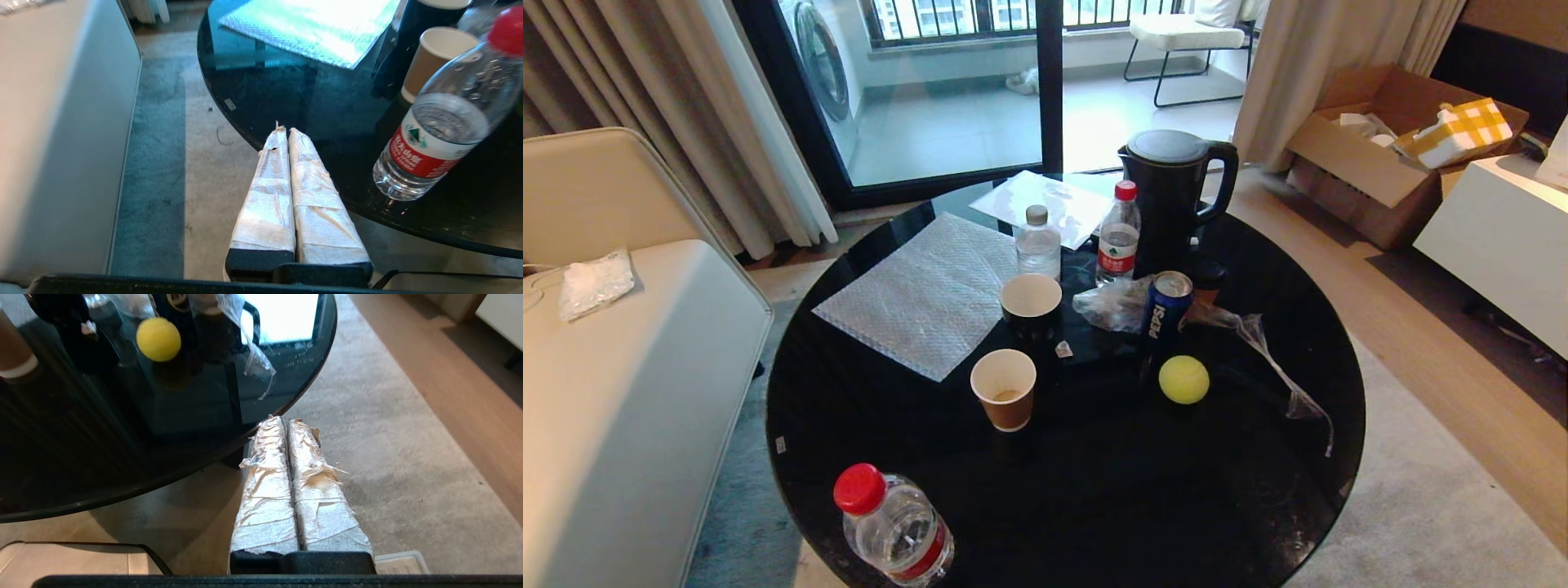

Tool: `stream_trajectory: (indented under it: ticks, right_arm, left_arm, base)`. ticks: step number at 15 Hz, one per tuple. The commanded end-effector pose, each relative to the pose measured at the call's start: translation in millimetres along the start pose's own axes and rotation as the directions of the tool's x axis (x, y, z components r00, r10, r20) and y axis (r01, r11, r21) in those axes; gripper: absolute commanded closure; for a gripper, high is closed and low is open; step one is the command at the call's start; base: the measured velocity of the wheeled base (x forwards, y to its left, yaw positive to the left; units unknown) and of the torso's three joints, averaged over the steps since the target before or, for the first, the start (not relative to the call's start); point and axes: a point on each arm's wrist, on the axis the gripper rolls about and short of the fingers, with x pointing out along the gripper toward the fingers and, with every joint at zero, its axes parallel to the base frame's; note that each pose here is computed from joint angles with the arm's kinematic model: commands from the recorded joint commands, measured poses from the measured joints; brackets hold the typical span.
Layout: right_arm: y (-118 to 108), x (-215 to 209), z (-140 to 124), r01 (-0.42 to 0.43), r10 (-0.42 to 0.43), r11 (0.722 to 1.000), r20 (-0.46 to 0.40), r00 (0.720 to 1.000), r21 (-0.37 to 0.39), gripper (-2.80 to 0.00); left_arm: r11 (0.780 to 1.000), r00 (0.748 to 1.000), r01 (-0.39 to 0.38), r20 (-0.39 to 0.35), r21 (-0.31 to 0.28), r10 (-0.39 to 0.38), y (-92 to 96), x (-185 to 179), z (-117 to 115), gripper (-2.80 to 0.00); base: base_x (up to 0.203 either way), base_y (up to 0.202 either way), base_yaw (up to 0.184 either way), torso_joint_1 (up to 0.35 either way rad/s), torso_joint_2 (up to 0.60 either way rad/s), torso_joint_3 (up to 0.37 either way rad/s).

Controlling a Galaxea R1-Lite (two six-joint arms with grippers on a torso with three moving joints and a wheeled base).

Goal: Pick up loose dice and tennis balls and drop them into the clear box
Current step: Pick up the ball on the table

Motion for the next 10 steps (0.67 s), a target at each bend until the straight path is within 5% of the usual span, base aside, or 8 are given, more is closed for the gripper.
stream_trajectory:
  ticks: [1,10]
  right_arm:
    - [0.0,0.2,-0.4,-0.001,0.001,1.0,-0.002,1.0,-0.001,0.0]
    - [-0.2,0.2,0.0,0.007,-0.007,1.0,0.001,1.0,0.002,0.0]
  left_arm:
    - [1.0,1.0,-0.001,0.001,0.0,0.001,0.0,0.0,0.0,0.0]
    - [1.0,1.0,-0.001,-0.001,0.001,0.001,0.0,0.1,0.0,0.0]
  base:
    - [0.0,0.0,0.0,0.007,0.0,-0.183]
    - [0.0,0.0,0.0,0.001,0.0,-0.144]
